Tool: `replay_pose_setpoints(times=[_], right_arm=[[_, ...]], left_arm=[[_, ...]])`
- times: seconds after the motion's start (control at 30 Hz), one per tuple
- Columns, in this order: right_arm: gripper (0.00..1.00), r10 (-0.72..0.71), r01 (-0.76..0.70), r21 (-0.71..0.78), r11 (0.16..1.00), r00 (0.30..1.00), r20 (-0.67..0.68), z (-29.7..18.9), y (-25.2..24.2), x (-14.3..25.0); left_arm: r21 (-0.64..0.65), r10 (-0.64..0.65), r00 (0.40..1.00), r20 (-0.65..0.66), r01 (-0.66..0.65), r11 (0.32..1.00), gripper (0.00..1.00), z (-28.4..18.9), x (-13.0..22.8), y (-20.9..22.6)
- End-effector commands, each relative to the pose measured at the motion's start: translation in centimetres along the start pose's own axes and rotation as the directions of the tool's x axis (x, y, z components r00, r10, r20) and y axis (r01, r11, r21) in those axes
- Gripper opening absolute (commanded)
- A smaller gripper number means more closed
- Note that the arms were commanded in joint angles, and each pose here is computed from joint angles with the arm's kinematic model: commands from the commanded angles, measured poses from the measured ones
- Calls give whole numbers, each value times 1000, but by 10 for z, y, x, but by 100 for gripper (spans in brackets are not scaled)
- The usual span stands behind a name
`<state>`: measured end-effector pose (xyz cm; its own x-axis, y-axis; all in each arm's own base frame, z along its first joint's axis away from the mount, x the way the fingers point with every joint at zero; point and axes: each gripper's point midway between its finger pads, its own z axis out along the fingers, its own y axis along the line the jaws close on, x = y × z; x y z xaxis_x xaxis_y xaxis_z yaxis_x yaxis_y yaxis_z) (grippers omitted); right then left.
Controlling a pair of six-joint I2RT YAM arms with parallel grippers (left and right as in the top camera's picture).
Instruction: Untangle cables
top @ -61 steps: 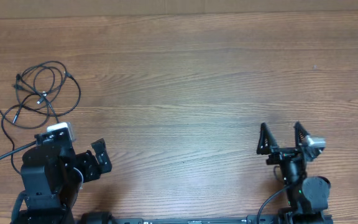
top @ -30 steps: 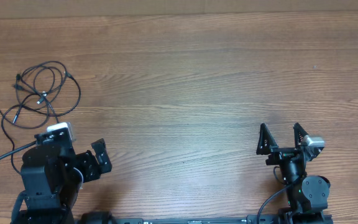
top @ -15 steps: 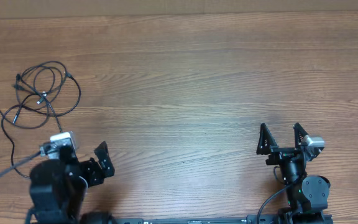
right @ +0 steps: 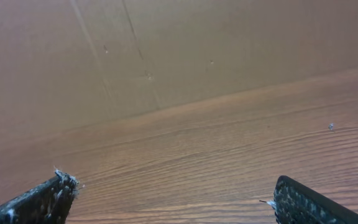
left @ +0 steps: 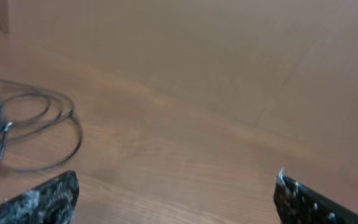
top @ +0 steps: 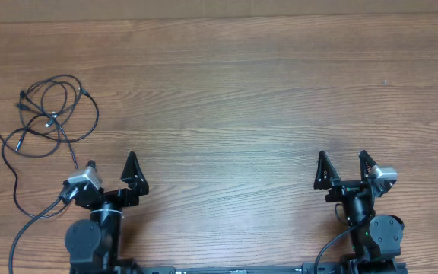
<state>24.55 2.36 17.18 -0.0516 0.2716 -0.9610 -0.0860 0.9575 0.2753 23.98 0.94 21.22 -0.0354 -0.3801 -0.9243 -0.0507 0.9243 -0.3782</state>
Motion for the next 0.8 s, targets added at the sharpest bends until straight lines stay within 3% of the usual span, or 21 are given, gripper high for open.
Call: replay_pose_setpoints(times=[0.0, 0.13, 0.4, 0.53, 0.67, 0.77], right_arm=[[100, -4, 4, 5, 1000, 1000, -1, 0, -1, 3], [100, -4, 4, 5, 1000, 1000, -1, 0, -1, 3], [100, -5, 5, 5, 1000, 1000, -1, 0, -1, 3], [100, -5, 5, 5, 1000, 1000, -1, 0, -1, 3], [100, -4, 4, 5, 1000, 1000, -1, 0, -1, 3], [100, -4, 4, 5, 1000, 1000, -1, 0, -1, 3]], left_arm=[[51, -16, 998, 58, 13, 999, 100, 3, 6, -2], [98, -19, 987, 159, 3, 995, 100, 6, 6, -3], [125, 138, 979, 150, -157, 980, 100, 5, 12, -11], [117, 135, 985, 104, -147, 982, 100, 6, 22, -7], [82, 134, 991, -28, -131, 988, 100, 8, 53, 6], [72, 133, 990, -35, -131, 989, 100, 8, 55, 8]])
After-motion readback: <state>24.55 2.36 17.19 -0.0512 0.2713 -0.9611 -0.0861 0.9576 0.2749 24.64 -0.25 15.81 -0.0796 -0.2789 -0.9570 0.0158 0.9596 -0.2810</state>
